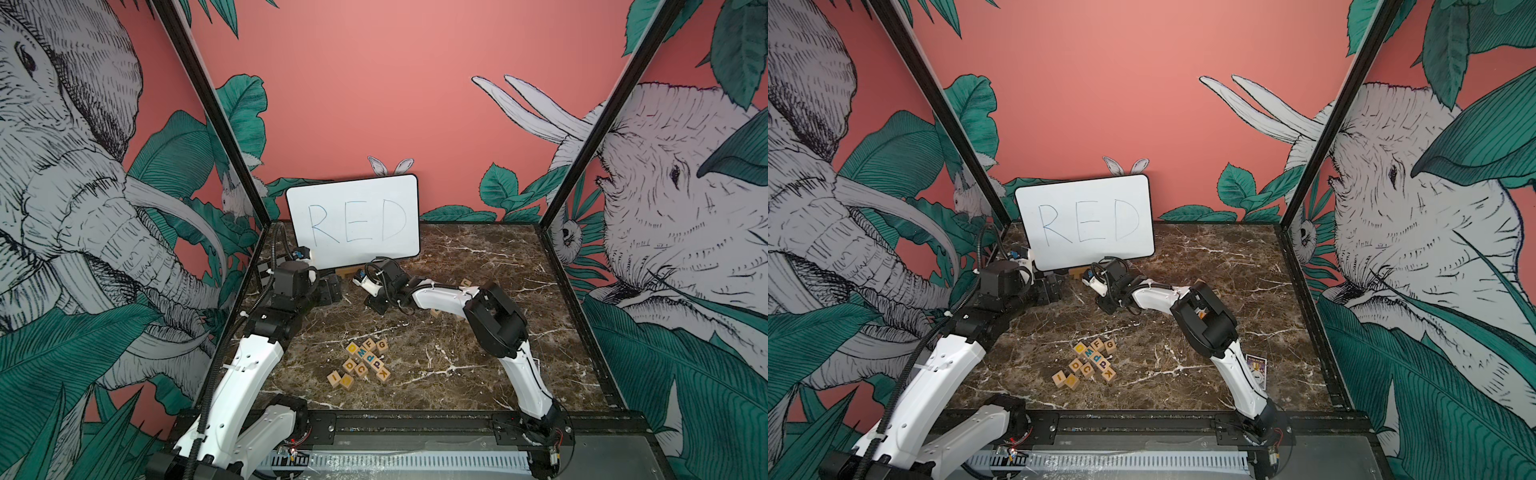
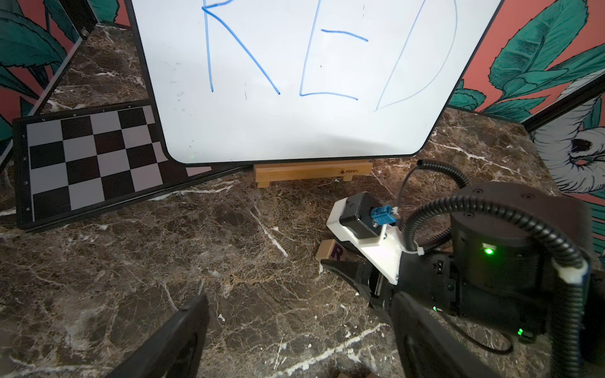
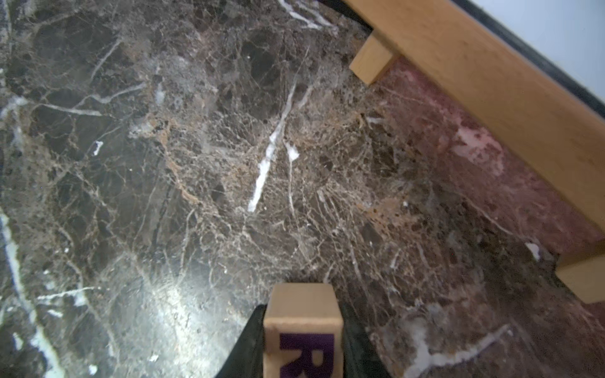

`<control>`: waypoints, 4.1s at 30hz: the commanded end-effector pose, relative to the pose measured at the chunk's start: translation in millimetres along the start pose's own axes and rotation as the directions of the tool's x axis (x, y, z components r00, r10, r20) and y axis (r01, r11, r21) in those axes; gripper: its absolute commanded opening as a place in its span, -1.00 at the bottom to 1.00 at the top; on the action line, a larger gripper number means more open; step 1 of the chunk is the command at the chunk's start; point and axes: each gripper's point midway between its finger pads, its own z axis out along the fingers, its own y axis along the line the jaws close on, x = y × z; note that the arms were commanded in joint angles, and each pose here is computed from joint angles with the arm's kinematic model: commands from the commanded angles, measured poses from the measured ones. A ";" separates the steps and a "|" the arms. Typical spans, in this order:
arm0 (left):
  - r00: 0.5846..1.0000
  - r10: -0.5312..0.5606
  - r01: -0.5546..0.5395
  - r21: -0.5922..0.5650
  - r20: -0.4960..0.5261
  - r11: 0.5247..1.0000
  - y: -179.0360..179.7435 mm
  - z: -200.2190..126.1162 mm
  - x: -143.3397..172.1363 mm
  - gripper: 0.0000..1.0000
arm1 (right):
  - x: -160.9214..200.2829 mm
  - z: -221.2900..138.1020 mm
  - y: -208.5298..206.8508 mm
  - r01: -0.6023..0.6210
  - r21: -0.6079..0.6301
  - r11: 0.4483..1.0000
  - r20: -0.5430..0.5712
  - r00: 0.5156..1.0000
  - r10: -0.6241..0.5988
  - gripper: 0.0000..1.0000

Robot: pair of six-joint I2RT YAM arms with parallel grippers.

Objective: Assemble the uppercase word "red" with letter blocks
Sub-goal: Place the letter block at the center of the board, then pick up the letter block from the center of the board.

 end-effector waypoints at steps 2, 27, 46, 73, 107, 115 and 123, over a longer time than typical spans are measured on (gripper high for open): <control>1.000 -0.016 0.016 -0.019 -0.003 1.000 5.9 2.5 3.2 0.78 | -5.2 9.2 0.3 -0.001 0.011 1.000 0.013 1.000 0.001 -0.32; 1.000 -0.022 0.022 0.003 -0.002 1.000 3.4 3.8 3.3 0.77 | 6.3 -3.7 -9.7 -0.038 0.104 0.994 -0.005 0.999 0.039 0.01; 1.000 -0.021 0.021 0.013 -0.001 1.000 2.2 4.6 3.4 0.76 | 10.2 -16.1 -28.4 -0.105 0.122 0.987 0.029 0.994 0.103 0.02; 1.000 -0.022 0.022 0.032 -0.001 0.999 -0.8 5.3 4.0 0.75 | 9.6 -20.2 -32.3 -0.123 0.132 0.983 0.040 0.992 0.119 -0.09; 0.929 0.238 -0.108 0.407 -0.283 0.907 -106.3 18.9 77.8 0.55 | 193.0 -367.9 -76.2 -0.693 0.559 0.454 0.515 0.720 0.465 -0.09; 0.902 0.311 -0.124 0.510 -0.301 0.851 -133.7 13.9 99.0 0.49 | 219.0 -377.3 -70.4 -0.771 0.518 0.370 0.625 0.637 0.452 -0.05; 0.843 0.344 -0.162 0.415 -0.412 0.895 -114.2 21.6 111.4 0.45 | 225.0 -350.6 -76.1 -0.751 0.554 0.359 0.515 0.648 0.561 0.01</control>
